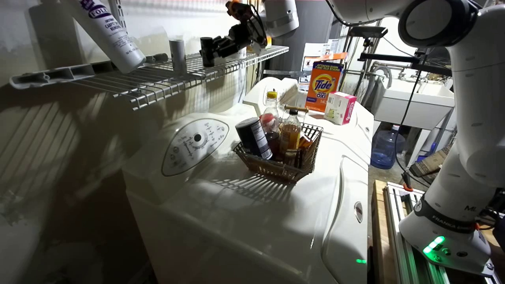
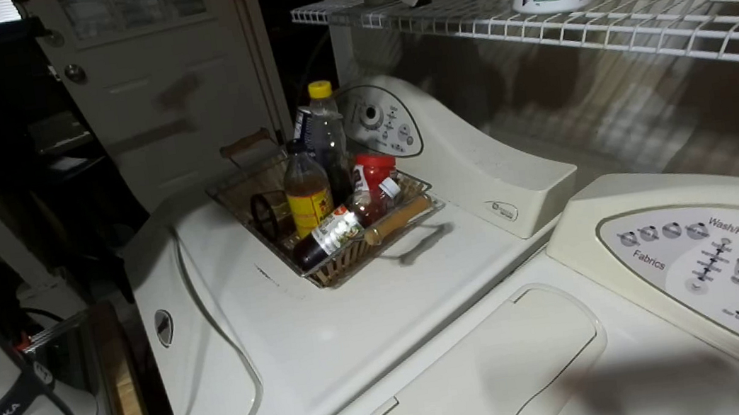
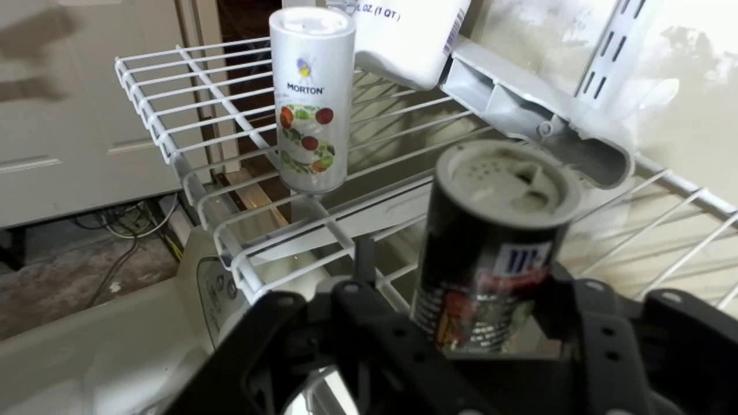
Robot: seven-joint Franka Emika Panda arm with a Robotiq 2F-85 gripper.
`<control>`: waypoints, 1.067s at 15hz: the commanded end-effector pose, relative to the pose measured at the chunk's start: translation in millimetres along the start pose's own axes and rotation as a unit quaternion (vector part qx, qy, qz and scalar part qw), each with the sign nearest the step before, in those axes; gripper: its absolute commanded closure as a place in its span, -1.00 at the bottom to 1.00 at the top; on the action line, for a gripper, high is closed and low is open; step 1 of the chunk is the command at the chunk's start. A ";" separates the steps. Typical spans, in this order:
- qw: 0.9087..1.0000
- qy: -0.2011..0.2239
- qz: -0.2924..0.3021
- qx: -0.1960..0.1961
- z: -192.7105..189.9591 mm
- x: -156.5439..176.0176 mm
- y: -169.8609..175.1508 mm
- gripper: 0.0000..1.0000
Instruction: Put the black bottle upright
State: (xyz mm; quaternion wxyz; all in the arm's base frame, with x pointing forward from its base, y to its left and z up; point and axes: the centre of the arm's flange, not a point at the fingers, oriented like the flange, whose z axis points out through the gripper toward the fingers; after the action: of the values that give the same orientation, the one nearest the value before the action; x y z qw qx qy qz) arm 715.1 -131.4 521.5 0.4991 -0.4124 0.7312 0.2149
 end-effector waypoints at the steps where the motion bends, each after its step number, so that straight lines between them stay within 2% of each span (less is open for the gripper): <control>1: 1.000 -0.002 -0.001 -0.005 -2.0 3.4 15.6 -0.91; 2: 1.000 -0.001 -0.001 -0.005 -1.5 4.2 15.7 -0.99; 11: 0.999 0.024 -0.046 0.009 -20.7 -16.9 27.9 -1.00; 14: 0.996 0.057 -0.067 0.014 -31.2 -23.9 36.9 -1.00; 16: 0.991 0.096 -0.093 0.016 -37.3 -28.8 43.8 -1.00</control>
State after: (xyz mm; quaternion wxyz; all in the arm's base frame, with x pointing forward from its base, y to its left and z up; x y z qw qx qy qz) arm 690.0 -131.9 551.7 0.4791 -0.4618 0.7299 0.1563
